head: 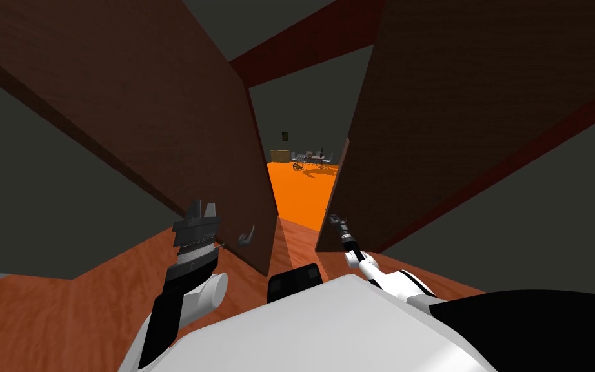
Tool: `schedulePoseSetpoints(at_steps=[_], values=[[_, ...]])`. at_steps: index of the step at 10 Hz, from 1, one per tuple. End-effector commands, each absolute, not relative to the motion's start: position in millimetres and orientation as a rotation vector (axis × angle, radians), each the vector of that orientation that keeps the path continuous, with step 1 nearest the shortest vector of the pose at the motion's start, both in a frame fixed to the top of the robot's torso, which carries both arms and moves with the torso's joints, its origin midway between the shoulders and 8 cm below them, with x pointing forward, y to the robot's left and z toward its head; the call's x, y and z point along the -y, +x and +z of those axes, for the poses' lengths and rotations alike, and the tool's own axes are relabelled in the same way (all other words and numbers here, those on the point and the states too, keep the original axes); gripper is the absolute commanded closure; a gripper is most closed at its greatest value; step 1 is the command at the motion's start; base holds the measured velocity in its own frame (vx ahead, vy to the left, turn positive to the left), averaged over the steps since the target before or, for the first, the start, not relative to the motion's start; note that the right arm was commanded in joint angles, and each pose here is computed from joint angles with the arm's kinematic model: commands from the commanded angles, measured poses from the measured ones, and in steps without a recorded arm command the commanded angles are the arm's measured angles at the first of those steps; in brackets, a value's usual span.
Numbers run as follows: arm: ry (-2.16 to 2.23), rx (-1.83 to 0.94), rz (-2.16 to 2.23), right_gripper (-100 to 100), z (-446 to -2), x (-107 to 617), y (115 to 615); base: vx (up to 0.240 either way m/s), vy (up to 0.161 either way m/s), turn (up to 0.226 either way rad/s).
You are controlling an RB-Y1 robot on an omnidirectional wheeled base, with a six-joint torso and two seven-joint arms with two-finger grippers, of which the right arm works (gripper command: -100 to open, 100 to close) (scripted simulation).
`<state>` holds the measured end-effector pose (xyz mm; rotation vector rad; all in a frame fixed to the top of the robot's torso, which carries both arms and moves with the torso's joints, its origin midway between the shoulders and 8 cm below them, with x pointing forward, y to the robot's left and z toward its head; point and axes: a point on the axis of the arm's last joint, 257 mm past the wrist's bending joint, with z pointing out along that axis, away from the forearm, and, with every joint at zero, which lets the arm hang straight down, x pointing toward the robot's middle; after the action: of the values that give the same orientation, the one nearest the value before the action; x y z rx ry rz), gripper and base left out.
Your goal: Pull the door open
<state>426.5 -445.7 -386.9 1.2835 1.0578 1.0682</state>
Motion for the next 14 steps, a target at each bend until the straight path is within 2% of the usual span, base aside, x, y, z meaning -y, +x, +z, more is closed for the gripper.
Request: schedulePoseSetpoints(at_steps=[1, 6, 14], values=[[1.286, -1.079, 1.079, 100, -393, 442, 420, -0.194, -0.007, 0.102], [1.249, -1.143, 1.143, 100, -391, 441, 402, -0.258, -0.05, 0.146], [1.229, -1.182, 1.179, 100, -393, 421, 406, -0.201, -0.053, 0.112]])
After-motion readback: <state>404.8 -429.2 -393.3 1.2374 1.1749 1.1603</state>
